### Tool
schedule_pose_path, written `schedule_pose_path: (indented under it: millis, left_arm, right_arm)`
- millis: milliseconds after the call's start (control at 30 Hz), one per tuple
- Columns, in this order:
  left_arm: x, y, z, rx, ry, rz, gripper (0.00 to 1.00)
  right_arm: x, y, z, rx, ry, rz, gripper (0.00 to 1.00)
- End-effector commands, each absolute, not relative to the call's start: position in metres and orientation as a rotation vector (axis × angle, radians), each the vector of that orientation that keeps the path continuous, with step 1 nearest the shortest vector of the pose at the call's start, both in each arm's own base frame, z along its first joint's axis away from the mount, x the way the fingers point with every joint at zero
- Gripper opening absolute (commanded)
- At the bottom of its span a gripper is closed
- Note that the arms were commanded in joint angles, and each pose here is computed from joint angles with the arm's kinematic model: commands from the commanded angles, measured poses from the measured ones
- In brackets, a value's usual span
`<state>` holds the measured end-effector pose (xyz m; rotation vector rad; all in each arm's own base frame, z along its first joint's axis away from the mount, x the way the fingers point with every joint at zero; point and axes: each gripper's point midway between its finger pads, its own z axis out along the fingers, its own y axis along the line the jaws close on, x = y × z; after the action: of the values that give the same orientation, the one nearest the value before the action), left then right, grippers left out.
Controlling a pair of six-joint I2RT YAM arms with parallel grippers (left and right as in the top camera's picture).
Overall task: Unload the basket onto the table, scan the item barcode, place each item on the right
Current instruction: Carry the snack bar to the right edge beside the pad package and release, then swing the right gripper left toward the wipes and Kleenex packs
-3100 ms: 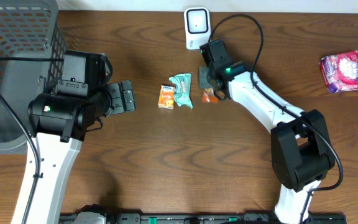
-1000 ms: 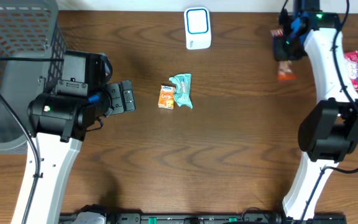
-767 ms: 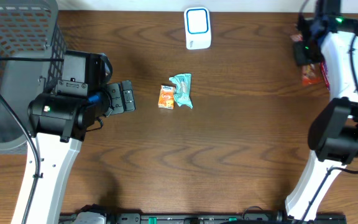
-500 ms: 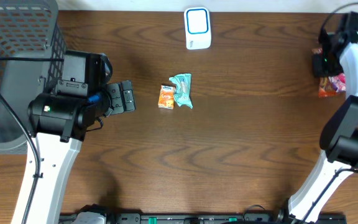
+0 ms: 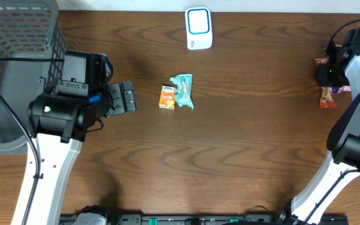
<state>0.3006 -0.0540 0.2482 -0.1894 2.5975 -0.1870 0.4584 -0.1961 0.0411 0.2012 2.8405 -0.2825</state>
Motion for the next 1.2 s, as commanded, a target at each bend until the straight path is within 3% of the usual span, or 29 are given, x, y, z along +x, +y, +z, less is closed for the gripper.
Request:
schedule_pose_path:
  millis: [0, 67, 100, 233, 267, 400, 500, 733, 900, 1033, 1167]
  left_arm:
    - [0.301, -0.051, 0.247, -0.188, 2.601, -0.166, 0.98]
    - [0.301, -0.051, 0.247, -0.188, 2.601, -0.166, 0.98]
    - [0.301, -0.051, 0.247, -0.188, 2.601, -0.166, 0.98]
    - [0.301, -0.051, 0.247, -0.188, 2.601, -0.166, 0.98]
    - [0.301, -0.051, 0.247, -0.188, 2.601, -0.166, 0.98]
    - [0.301, -0.051, 0.247, -0.188, 2.601, -0.166, 0.98]
    - [0.301, -0.051, 0.247, -0.188, 2.601, -0.166, 0.98]
    - [0.301, -0.051, 0.247, -0.188, 2.601, -0.166, 0.98]
    - [0.301, -0.051, 0.247, -0.188, 2.601, -0.166, 0.98]
    - [0.301, -0.051, 0.247, -0.188, 2.601, -0.166, 0.98]
    - [0.301, -0.051, 0.247, -0.188, 2.601, -0.166, 0.98]
  right_arm:
    - [0.455, -0.217, 0.047, 0.389, 2.805, -0.390, 0.14]
    - [0.453, -0.227, 0.055, 0.435, 2.790, -0.474, 0.13]
    - [0.454, -0.228, 0.060, 0.435, 2.787, -0.478, 0.19]
    - [0.465, -0.219, 0.080, 0.423, 2.752, -0.390, 0.58]
    - [0.470, -0.213, 0.089, 0.429, 2.727, -0.327, 0.63]
    - [0.483, -0.188, 0.117, 0.395, 2.661, -0.163, 0.68]
    - [0.490, -0.166, 0.144, 0.335, 2.603, -0.061, 0.99]
    - [0.490, -0.112, 0.207, 0.194, 2.485, 0.144, 0.99]
    - [0.482, -0.041, 0.238, 0.024, 2.418, 0.501, 0.99]
    - [0.469, 0.011, 0.243, -0.080, 2.413, 0.763, 0.99]
    - [0.455, 0.039, 0.238, -0.116, 2.471, 0.833, 0.99]
